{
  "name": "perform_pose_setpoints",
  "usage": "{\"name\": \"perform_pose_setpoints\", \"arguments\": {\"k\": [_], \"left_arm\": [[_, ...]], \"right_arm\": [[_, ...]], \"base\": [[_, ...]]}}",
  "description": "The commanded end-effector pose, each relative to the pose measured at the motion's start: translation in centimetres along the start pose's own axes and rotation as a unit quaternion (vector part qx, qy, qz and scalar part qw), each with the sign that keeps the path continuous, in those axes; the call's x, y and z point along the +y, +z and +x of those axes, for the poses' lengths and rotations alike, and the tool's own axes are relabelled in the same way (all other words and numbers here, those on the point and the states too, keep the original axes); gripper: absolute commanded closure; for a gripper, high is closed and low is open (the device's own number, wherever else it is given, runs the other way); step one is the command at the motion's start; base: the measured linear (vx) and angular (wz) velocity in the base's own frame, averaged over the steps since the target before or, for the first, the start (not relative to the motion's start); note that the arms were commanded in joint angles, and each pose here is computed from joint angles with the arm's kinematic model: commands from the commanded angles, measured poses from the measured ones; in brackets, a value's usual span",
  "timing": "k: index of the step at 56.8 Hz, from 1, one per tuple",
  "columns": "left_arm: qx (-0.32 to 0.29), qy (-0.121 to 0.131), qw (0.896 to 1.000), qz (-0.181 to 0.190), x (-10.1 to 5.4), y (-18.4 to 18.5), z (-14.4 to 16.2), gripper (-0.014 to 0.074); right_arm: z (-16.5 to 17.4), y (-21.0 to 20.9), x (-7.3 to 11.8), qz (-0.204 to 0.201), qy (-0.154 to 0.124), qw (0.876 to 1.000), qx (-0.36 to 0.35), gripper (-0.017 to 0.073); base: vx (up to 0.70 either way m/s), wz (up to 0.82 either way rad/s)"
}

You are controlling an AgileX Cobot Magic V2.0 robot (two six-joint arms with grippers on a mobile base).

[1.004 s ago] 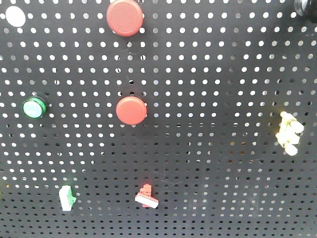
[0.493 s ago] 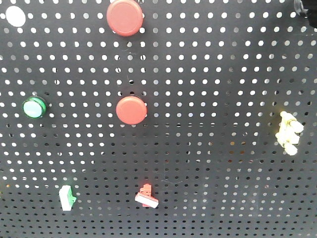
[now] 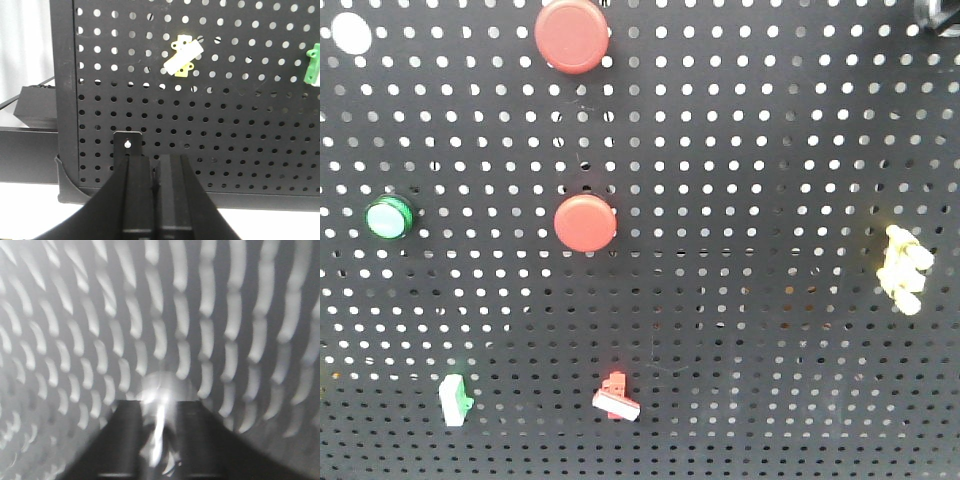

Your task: Rotate knob clockwise with right arm

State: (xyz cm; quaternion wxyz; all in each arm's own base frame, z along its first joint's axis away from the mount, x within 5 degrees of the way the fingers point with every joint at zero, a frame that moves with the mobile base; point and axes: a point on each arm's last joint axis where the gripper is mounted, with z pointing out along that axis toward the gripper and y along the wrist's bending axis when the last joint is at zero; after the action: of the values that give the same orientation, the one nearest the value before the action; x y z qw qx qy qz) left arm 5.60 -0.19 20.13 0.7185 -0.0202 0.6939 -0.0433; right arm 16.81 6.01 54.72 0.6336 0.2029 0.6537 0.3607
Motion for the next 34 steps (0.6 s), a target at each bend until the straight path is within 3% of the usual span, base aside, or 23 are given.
{"name": "perform_pose_setpoints", "arguments": {"k": [1,5,14,17,25,34], "left_arm": [[-0.035,-0.007,0.999,-0.003,0.1,0.0,-0.3,0.06],[-0.035,-0.007,0.999,-0.003,0.1,0.0,-0.3,0.06],[-0.035,-0.007,0.999,-0.003,0.1,0.0,-0.3,0.06],[-0.035,-0.007,0.999,-0.003,0.1,0.0,-0.3,0.06],[-0.035,-0.007,0.999,-0.003,0.1,0.0,-0.3,0.06],[-0.035,-0.007,0.999,-0.003,0.1,0.0,-0.3,0.06]], "right_arm": [[-1.6,-1.7,0.6,-0.014,-0.025,0.999,-0.032,0.0183],[-1.9,-3.0,0.3,0.0,-0.05,0.998,-0.03,0.0182],[-2.6,-6.5,-0.1,0.009,-0.148,0.989,-0.009,0.0257],[-2.8,-7.8,-0.2,0.006,-0.188,0.982,0.002,0.0328],[-2.8,-10.8,-0.8,0.005,-0.261,0.965,0.032,0.0565],[-1.6,-13.4,-2.6,-0.014,-0.33,0.943,0.034,0.0571]], "base": [[0.0,0.0],[0.0,0.0],[0.0,0.0],[0.0,0.0],[0.0,0.0],[0.0,0.0]]}}
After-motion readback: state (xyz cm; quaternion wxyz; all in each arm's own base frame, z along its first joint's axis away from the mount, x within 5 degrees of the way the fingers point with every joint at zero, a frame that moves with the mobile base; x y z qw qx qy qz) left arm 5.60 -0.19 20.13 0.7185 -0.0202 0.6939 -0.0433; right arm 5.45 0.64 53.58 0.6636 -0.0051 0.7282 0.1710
